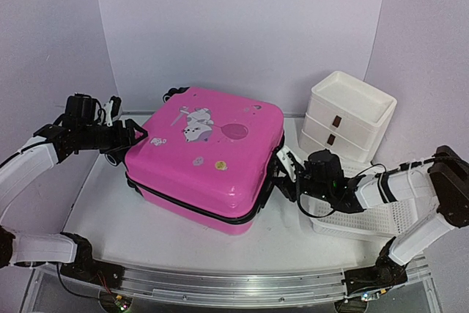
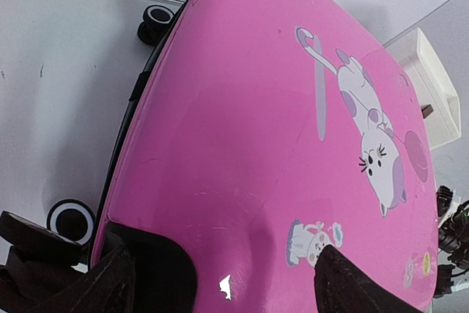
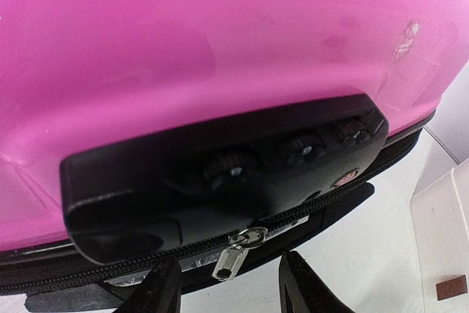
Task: Open, take out, and arrange the luggage
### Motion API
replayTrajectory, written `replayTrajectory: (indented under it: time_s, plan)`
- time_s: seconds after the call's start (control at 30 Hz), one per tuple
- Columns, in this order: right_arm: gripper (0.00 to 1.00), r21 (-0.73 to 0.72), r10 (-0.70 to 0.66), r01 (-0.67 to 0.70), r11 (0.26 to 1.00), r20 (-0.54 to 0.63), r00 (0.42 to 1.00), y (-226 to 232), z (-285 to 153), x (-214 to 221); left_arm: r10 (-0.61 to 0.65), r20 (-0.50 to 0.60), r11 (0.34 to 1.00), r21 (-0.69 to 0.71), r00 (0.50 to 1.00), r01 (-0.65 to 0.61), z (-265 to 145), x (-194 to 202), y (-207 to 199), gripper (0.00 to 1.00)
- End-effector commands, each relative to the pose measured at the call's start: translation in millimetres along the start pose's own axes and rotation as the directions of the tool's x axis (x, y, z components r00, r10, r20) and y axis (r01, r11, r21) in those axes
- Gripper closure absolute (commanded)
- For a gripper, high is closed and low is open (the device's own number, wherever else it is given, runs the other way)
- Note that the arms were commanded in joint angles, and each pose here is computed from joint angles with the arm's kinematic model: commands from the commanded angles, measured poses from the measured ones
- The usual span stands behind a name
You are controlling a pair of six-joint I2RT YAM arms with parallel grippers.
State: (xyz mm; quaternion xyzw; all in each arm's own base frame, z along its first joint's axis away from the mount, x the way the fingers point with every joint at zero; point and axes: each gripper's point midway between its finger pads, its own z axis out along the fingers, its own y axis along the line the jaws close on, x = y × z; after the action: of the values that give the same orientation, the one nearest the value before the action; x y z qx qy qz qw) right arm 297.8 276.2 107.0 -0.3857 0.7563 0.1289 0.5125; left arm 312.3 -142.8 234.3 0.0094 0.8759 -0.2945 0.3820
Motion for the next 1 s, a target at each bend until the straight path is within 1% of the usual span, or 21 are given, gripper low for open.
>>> replayTrajectory:
  time_s: [0.0,0.07,0.17,0.27,0.5,0.57,0.7,0.87,0.97]
  plan:
    - [0.55,0.116,-0.036,0.027,0.993,0.078,0.996,-12,11,-29,-0.074,-0.205,0.994,0.065,0.976,0.089,-1,53,-13,0.16]
    - [0.57,0.175,-0.056,0.042,0.984,0.076,0.996,-17,14,-28,-0.076,-0.206,0.994,0.065,0.976,0.091,-1,53,-13,0.16]
    - [0.63,0.267,-0.063,0.033,0.963,0.105,0.992,-30,14,-31,-0.074,-0.204,0.994,0.067,0.976,0.089,-2,53,-13,0.16]
    - [0.66,0.310,-0.071,0.031,0.950,0.117,0.991,-37,14,-33,-0.073,-0.204,0.994,0.068,0.976,0.088,-2,53,-14,0.16]
    - [0.67,0.302,-0.117,0.075,0.950,0.122,0.986,-35,25,-39,-0.073,-0.209,0.994,0.060,0.975,0.088,0,54,-11,0.16]
    - [0.68,0.306,-0.093,0.049,0.951,0.132,0.987,-41,26,-39,-0.074,-0.210,0.994,0.058,0.975,0.088,0,55,-10,0.16]
    - [0.70,0.258,-0.002,-0.041,0.965,0.165,0.986,-52,29,-37,-0.072,-0.209,0.995,0.056,0.975,0.085,0,56,-10,0.16]
    - [0.73,0.244,0.025,-0.068,0.967,0.176,0.984,-59,31,-34,-0.072,-0.211,0.995,0.054,0.975,0.085,0,56,-9,0.16]
    - [0.73,0.235,0.052,-0.097,0.967,0.192,0.980,-65,30,-33,-0.072,-0.210,0.995,0.056,0.975,0.086,0,56,-10,0.16]
